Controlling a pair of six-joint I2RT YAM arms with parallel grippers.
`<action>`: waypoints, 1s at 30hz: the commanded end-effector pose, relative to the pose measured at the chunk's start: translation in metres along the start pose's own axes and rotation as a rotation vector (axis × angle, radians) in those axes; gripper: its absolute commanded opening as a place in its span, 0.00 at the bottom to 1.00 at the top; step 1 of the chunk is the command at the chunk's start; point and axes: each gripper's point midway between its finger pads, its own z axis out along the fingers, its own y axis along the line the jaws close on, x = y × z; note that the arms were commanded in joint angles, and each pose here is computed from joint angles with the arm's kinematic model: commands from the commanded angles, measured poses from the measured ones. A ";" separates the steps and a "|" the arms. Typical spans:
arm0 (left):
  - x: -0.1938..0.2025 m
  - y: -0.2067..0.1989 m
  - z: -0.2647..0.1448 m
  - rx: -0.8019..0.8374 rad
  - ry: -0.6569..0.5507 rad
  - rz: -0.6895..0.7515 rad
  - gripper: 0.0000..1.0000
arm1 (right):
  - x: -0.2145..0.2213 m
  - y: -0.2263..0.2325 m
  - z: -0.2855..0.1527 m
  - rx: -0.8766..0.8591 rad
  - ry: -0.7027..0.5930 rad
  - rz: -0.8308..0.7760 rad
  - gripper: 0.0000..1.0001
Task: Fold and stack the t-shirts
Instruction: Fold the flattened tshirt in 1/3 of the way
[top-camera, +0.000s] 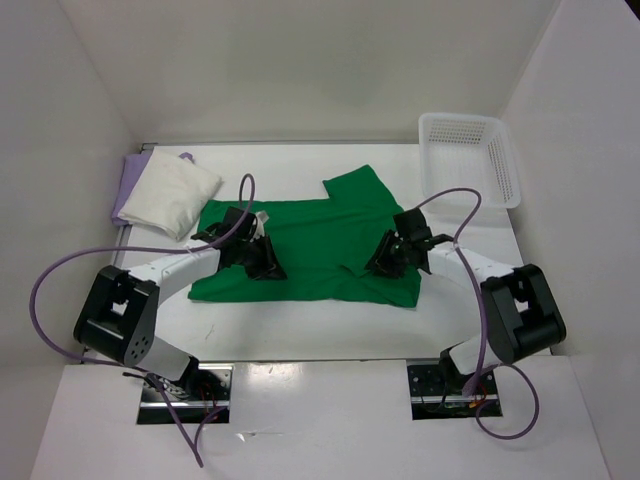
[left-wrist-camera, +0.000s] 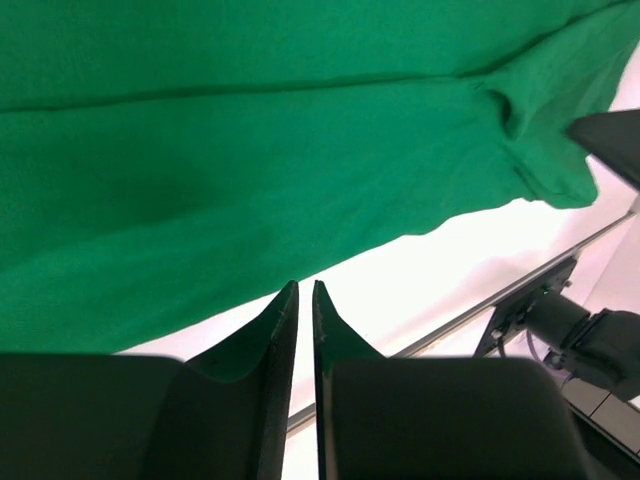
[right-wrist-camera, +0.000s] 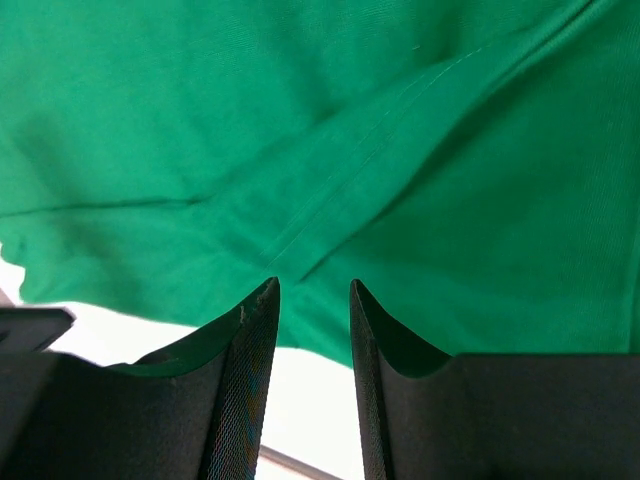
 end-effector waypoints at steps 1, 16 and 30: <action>-0.006 -0.014 -0.007 0.046 -0.045 0.022 0.17 | -0.016 0.015 0.010 -0.032 -0.045 -0.008 0.40; 0.005 -0.005 -0.007 0.033 -0.029 -0.005 0.18 | -0.033 0.011 0.033 0.026 -0.077 -0.001 0.39; 0.008 -0.004 -0.009 0.027 -0.021 -0.010 0.18 | -0.115 0.072 0.062 -0.060 -0.127 -0.011 0.12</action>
